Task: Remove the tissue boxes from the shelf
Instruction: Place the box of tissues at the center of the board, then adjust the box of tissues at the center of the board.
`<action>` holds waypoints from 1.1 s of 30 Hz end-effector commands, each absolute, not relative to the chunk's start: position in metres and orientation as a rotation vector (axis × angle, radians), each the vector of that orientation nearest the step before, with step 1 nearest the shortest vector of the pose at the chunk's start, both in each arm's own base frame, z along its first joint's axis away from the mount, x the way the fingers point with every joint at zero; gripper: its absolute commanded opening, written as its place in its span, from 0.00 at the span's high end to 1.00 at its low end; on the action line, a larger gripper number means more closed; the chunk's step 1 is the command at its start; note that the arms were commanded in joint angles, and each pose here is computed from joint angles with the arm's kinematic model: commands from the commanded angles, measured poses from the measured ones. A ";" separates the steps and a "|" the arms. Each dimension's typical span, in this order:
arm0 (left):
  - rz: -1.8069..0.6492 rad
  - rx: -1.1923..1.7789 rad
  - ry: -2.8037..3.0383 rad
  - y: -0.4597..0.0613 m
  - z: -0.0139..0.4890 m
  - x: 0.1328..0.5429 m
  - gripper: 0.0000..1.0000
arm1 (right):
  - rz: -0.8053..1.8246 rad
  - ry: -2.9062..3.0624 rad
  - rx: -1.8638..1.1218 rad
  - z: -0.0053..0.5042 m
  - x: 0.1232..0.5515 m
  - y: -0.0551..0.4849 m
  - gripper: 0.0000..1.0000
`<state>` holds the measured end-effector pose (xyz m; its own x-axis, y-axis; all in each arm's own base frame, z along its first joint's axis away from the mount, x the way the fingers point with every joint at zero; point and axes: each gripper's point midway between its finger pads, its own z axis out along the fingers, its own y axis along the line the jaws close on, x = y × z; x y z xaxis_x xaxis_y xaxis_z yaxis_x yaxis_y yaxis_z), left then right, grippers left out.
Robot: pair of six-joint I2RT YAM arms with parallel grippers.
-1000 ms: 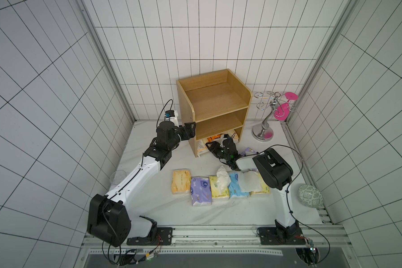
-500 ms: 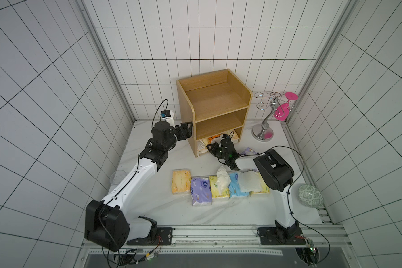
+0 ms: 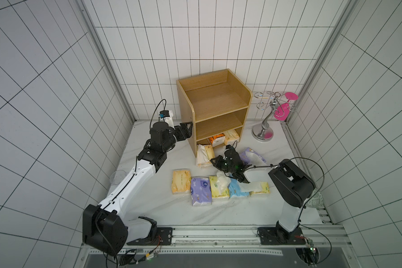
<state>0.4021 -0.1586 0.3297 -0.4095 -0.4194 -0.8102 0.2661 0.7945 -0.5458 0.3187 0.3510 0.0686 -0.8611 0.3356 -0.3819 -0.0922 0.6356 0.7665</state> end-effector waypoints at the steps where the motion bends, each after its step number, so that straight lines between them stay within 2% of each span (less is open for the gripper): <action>1: -0.768 -0.104 1.833 -0.162 0.345 0.395 0.13 | 1.142 2.411 0.117 0.063 0.290 0.348 0.86; 4: -0.755 -0.096 1.832 -0.164 0.349 0.392 0.13 | 1.135 2.426 0.091 0.064 0.273 0.343 0.81; 5: -0.750 -0.092 1.828 -0.165 0.351 0.390 0.13 | 1.130 2.429 0.078 0.064 0.268 0.342 0.73; 7: -0.744 -0.088 1.826 -0.167 0.352 0.388 0.13 | 1.114 2.435 0.050 0.068 0.260 0.339 0.43; 8: -0.743 -0.088 1.825 -0.167 0.353 0.387 0.13 | 1.100 2.440 0.036 0.071 0.257 0.337 0.37; 11: -0.741 -0.086 1.830 -0.170 0.352 0.385 0.13 | 1.031 2.429 0.004 0.087 0.256 0.326 0.32; 14: -0.735 -0.082 1.836 -0.174 0.349 0.382 0.13 | 0.906 2.412 -0.048 0.106 0.263 0.312 0.30; 17: -0.736 -0.079 1.839 -0.177 0.345 0.382 0.13 | 0.865 2.457 -0.102 0.114 0.277 0.308 0.32; 26: -0.721 -0.088 1.860 -0.183 0.327 0.394 0.13 | 0.954 2.543 -0.226 0.086 0.324 0.341 0.45; 33: -0.691 -0.124 1.853 -0.181 0.317 0.406 0.13 | 1.102 2.526 -0.315 0.073 0.323 0.386 0.56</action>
<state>0.4001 -0.1825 0.3194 -0.4194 -0.3934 -0.8181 0.2500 0.8163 -0.5207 0.3230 0.3564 0.0524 -0.9250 -0.0190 -0.3794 -0.2660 0.7455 0.6111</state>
